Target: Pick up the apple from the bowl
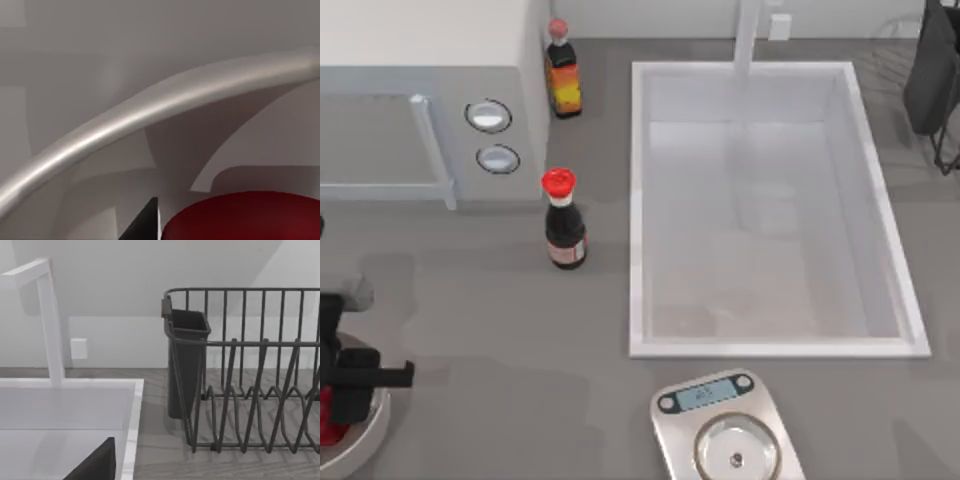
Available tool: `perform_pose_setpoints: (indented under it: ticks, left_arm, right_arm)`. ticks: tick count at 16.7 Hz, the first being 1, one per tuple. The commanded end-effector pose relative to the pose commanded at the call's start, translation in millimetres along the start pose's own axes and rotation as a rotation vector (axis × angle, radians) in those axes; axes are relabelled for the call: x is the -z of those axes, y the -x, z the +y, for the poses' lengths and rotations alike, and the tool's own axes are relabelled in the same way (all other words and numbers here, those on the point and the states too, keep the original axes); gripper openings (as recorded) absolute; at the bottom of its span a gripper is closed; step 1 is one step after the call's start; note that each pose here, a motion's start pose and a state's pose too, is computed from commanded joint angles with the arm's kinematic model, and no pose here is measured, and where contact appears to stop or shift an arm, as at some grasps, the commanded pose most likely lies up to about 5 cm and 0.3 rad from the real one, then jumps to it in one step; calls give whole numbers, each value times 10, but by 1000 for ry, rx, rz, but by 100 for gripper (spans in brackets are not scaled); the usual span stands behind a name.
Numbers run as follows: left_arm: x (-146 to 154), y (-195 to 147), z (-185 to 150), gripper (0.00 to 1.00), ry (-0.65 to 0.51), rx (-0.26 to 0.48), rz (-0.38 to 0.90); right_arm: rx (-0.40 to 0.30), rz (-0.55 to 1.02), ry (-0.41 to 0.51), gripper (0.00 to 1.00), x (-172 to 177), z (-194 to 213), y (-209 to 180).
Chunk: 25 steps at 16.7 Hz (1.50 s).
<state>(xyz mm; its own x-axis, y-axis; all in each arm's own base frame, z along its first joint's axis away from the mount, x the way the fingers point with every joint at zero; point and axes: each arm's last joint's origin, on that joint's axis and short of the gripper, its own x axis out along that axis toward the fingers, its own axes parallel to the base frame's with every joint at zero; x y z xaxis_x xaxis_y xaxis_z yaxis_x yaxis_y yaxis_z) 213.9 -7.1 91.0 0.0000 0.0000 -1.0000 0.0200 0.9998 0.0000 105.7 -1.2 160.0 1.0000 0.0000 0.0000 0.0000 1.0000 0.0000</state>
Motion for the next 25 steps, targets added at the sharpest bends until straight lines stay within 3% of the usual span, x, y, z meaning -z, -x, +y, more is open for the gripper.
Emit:
perform_pose_setpoints:
  ticks: [9, 17, 18, 22, 25]
  left_arm:
    - [0, 0, 0, 2, 0, 0, 0]
    - [0, 0, 0, 0, 0, 0, 0]
    - [-9, 317, 16, 0, -9, -19, -78]
    - [-100, 446, 14, 0, -9, -20, -68]
    - [-275, 795, 10, 0, -9, -20, -60]
  right_arm:
    - [0, 0, 0, 100, 0, 0, 0]
    - [0, 0, 0, 100, 0, 0, 0]
    - [0, 0, 0, 100, 0, 0, 0]
    - [0, 0, 0, 100, 0, 0, 0]
    - [0, 0, 0, 100, 0, 0, 0]
